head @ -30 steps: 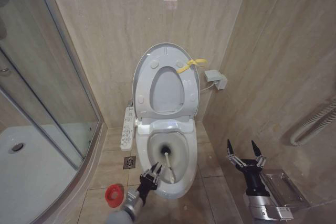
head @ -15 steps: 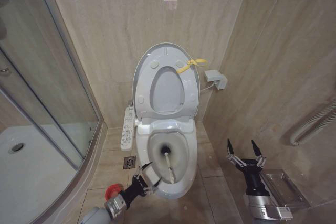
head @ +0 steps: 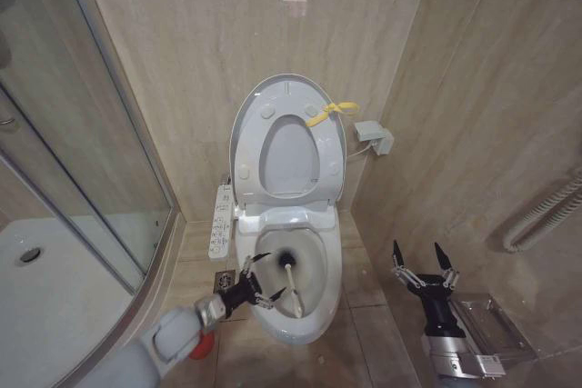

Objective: Open the toilet lid, clean the toilet bowl with a toilet brush, close the toilet lid, and flush.

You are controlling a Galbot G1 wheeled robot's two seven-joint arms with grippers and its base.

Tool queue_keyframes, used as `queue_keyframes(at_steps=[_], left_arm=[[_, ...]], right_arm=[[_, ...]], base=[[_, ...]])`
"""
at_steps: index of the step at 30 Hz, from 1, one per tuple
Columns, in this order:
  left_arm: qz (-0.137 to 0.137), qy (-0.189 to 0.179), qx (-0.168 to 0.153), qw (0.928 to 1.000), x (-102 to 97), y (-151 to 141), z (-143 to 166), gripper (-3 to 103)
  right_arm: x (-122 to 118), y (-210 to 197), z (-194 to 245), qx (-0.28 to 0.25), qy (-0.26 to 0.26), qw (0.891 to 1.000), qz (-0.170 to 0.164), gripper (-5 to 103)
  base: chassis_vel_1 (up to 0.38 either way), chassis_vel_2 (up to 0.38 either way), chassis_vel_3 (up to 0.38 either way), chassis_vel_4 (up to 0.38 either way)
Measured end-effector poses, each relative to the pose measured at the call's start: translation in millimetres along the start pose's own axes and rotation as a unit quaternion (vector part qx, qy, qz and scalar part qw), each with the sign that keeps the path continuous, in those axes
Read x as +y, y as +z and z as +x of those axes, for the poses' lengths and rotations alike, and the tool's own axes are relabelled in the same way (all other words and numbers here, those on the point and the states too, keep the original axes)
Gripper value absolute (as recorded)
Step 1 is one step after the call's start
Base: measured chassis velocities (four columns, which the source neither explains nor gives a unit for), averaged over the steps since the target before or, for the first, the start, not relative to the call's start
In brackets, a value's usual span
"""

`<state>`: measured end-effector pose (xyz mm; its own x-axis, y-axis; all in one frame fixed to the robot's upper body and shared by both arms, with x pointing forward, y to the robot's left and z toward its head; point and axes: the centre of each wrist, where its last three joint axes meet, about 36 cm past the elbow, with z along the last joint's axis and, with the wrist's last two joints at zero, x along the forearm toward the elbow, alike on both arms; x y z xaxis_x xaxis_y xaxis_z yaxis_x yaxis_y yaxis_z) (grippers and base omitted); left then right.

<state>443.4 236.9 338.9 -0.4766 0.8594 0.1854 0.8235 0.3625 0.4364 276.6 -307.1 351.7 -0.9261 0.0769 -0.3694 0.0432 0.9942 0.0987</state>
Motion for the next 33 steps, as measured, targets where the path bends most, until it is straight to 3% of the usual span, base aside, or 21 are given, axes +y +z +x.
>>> queue_keyframes(at_steps=[3, 5, 7, 8, 11, 12, 16, 17, 20, 21, 25, 26, 29, 30, 33], left_arm=[[0.014, 0.068, -0.04, 0.9968, 27.9, 3.7, -8.8, 100], [0.008, 0.079, -0.039, 0.9961, 38.4, 3.5, -10.3, 100], [-0.026, 0.089, -0.034, 0.9951, 71.6, -4.0, -16.5, 100], [-0.026, 0.089, -0.034, 0.9951, 71.6, -4.0, -16.5, 100], [-0.082, 0.115, -0.034, 0.9894, 115.9, -26.7, -30.6, 100], [-0.082, 0.115, -0.034, 0.9894, 115.9, -26.7, -30.6, 100], [-0.159, 0.194, -0.02, 0.9679, 161.6, -53.3, -51.4, 100], [-0.159, 0.194, -0.02, 0.9679, 161.6, -53.3, -51.4, 100], [-0.191, 0.268, 0.001, 0.9441, 185.6, -56.1, -68.5, 100], [-0.191, 0.268, 0.001, 0.9441, 185.6, -56.1, -68.5, 100], [-0.203, 0.343, 0.004, 0.9172, 186.1, -52.8, -104.8, 100], [-0.203, 0.343, 0.004, 0.9172, 186.1, -52.8, -104.8, 100], [-0.207, 0.377, 0.003, 0.9026, 169.2, -44.0, -133.1, 100], [-0.207, 0.377, 0.003, 0.9026, 169.2, -44.0, -133.1, 100], [-0.223, 0.413, 0.006, 0.883, 157.1, -40.6, -161.3, 100]], right_arm=[[0.9, 0.4, 0.1, 0.0, -0.001, 1.0, 0.001, 100], [1.2, 0.6, 0.1, 0.0, -0.002, 1.0, 0.001, 100], [2.9, 1.6, -0.3, 0.0, -0.001, 1.0, 0.002, 100], [2.9, 1.6, -0.3, 0.0, -0.001, 1.0, 0.002, 100], [4.4, 7.4, -0.4, 0.002, 0.003, 1.0, 0.001, 100], [4.4, 7.4, -0.4, 0.002, 0.003, 1.0, 0.001, 100], [7.6, 14.9, -4.2, 0.001, 0.015, 1.0, -0.005, 100], [7.6, 14.9, -4.2, 0.001, 0.015, 1.0, -0.005, 100], [7.4, 14.0, -5.6, -0.002, 0.022, 1.0, -0.006, 100], [7.4, 14.0, -5.6, -0.002, 0.022, 1.0, -0.006, 100], [5.7, 11.1, -1.4, -0.002, 0.029, 1.0, -0.004, 100], [5.7, 11.1, -1.4, -0.002, 0.029, 1.0, -0.004, 100], [3.2, 6.5, 2.4, -0.004, 0.032, 0.999, -0.003, 100], [3.2, 6.5, 2.4, -0.004, 0.032, 0.999, -0.003, 100], [1.2, 2.2, 3.1, -0.007, 0.034, 0.999, -0.003, 100]], base=[[0.0, 0.0, 0.0, 0.0], [0.0, 0.0, 0.0, 0.0], [0.0, 0.0, 0.0, 0.0], [0.0, 0.0, 0.0, 0.0], [0.0, 0.0, 0.0, 0.0], [0.0, 0.0, 0.0, 0.0], [0.0, 0.0, 0.0, 0.0], [0.0, 0.0, 0.0, 0.0], [0.0, 0.0, 0.0, 0.0], [0.0, 0.0, 0.0, 0.0], [0.0, 0.0, 0.0, 0.0], [0.0, 0.0, 0.0, 0.0], [0.0, 0.0, 0.0, 0.0], [0.0, 0.0, 0.0, 0.0], [0.0, 0.0, 0.0, 0.0]])
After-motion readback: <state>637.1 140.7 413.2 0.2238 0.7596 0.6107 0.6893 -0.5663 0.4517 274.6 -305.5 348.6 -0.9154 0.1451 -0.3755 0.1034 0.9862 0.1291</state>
